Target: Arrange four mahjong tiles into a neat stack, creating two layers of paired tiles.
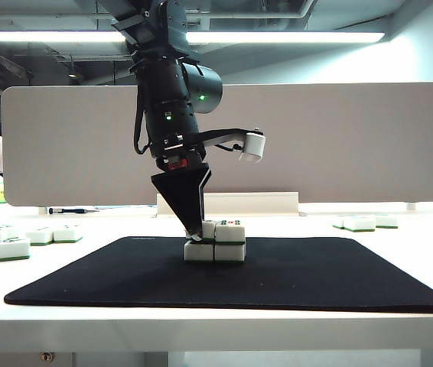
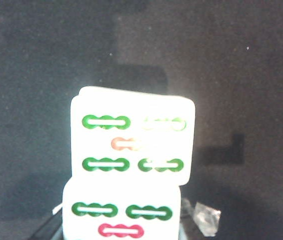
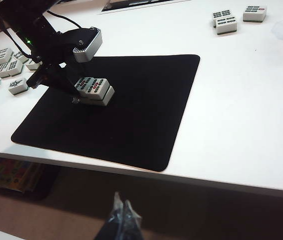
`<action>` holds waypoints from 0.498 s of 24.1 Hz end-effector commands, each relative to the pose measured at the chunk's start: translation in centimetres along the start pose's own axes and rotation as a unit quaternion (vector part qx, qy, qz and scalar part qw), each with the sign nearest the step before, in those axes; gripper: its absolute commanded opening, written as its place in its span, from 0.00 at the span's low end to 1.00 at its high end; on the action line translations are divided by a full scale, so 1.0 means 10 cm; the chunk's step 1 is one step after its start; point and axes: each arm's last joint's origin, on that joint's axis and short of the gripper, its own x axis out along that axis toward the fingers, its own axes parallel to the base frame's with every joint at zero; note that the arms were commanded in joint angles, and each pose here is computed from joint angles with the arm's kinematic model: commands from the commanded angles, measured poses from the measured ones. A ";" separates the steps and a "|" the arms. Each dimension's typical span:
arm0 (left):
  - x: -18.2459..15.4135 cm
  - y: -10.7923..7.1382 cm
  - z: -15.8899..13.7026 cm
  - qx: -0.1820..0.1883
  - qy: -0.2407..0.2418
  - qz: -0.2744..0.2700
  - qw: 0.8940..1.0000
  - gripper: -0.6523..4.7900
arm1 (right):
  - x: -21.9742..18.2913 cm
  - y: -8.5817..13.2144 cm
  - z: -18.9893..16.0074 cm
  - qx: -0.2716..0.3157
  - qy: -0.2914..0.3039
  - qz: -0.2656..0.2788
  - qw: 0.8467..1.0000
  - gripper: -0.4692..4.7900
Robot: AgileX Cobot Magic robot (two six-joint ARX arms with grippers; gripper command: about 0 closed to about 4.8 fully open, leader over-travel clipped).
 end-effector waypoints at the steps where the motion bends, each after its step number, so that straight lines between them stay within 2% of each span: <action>1: -0.02 -0.01 0.01 -0.010 -0.008 -0.003 1.000 0.70 | -0.02 0.01 0.00 -0.006 -0.012 0.002 1.000 0.09; 7: -0.03 -0.01 0.02 -0.029 -0.008 -0.003 1.000 0.70 | -0.02 0.01 0.00 -0.006 -0.011 0.002 1.000 0.09; 10: -0.08 -0.02 0.02 -0.055 -0.013 0.004 0.998 0.70 | -0.02 0.01 0.00 -0.006 -0.011 0.002 1.000 0.09; 12: -0.16 -0.04 0.03 -0.053 -0.018 0.011 0.998 0.76 | -0.02 0.01 0.00 -0.006 -0.011 0.002 1.000 0.09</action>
